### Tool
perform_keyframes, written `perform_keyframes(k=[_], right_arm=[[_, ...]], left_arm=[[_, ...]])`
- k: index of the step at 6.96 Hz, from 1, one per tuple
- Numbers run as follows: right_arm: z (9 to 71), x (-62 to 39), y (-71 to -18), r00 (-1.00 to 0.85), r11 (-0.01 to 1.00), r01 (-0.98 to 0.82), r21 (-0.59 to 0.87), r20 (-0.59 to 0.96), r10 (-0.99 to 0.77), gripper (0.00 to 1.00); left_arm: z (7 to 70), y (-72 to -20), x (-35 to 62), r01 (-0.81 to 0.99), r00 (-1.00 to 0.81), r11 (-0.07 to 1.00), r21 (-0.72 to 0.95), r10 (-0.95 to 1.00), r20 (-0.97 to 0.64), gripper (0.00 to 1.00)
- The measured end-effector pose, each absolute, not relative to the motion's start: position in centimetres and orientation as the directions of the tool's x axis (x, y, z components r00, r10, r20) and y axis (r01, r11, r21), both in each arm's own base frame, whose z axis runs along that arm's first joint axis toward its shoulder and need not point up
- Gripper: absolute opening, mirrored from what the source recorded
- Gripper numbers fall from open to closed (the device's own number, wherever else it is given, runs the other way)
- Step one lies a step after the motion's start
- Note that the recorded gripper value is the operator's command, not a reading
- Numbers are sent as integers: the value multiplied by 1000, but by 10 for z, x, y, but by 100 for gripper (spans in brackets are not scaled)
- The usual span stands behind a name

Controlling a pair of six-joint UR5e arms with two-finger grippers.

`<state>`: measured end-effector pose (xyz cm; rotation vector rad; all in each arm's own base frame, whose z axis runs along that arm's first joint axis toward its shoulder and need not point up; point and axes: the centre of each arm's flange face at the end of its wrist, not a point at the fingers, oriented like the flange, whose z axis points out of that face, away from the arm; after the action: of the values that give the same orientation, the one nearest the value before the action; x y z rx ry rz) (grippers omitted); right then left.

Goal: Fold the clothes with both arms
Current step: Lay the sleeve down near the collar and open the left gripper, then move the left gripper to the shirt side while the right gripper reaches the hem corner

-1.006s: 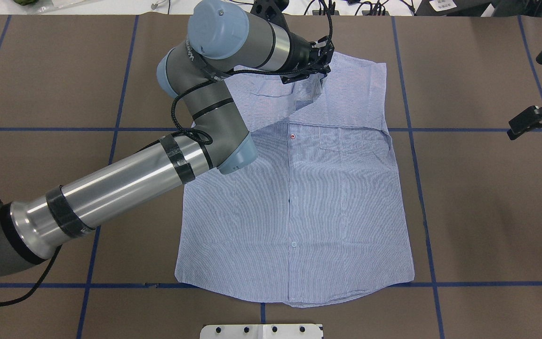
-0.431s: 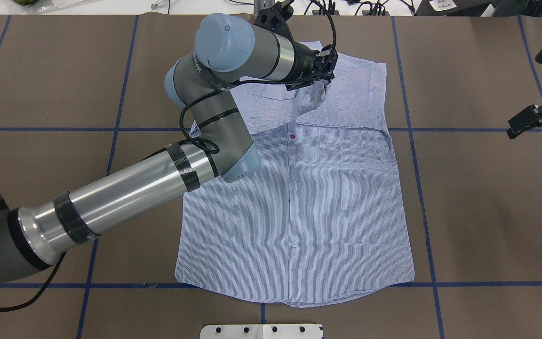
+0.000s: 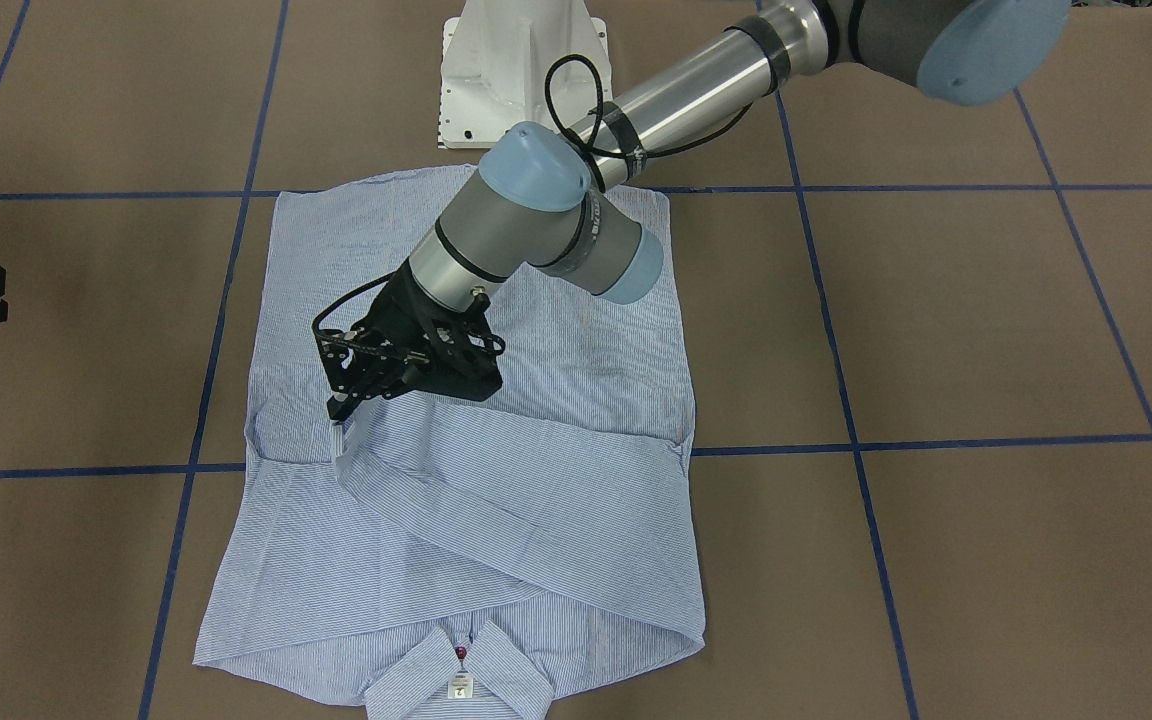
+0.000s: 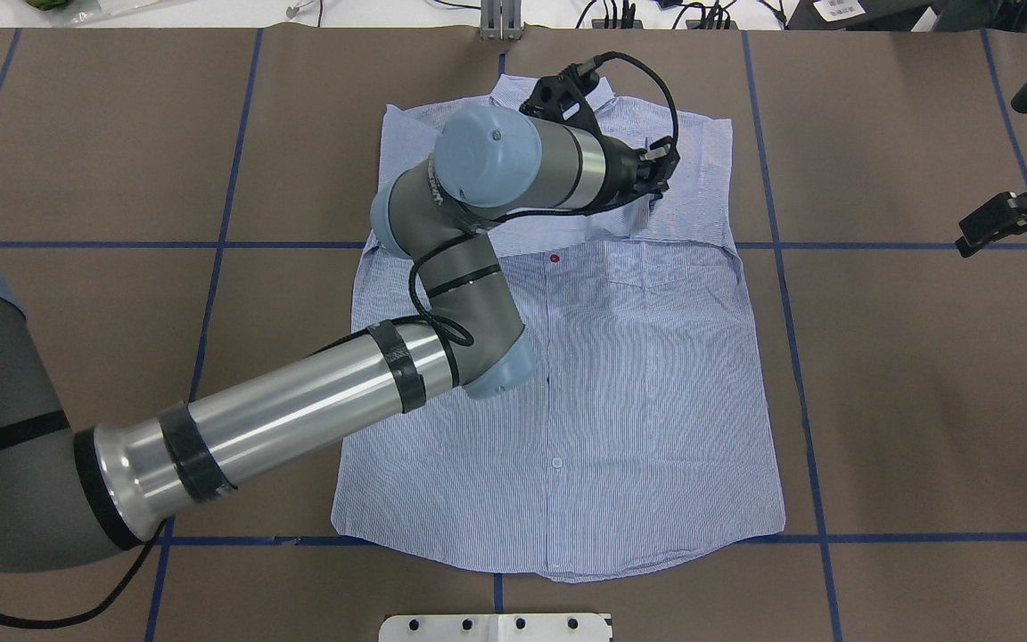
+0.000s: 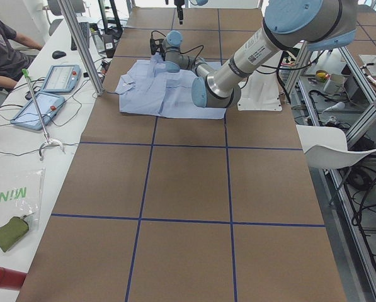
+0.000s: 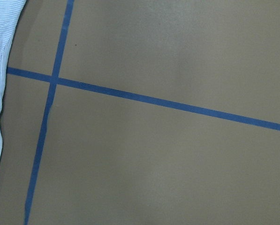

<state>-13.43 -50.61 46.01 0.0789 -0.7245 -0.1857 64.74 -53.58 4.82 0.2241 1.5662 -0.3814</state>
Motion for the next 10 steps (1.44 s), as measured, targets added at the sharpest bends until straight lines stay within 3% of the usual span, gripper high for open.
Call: perform_keyframes(k=[2, 6, 10], right_arm=[[457, -134, -508, 732, 980, 139, 141, 652, -198, 100], [446, -138, -509, 704, 981, 138, 139, 683, -196, 100], [405, -183, -500, 635, 995, -35, 90, 771, -48, 100]], left_arm=[[37, -507, 670, 363, -47, 927, -95, -84, -995, 100], [33, -512, 653, 374, -52, 923, -86, -72, -996, 100], [111, -516, 562, 343, 123, 938, -47, -94, -988, 99]])
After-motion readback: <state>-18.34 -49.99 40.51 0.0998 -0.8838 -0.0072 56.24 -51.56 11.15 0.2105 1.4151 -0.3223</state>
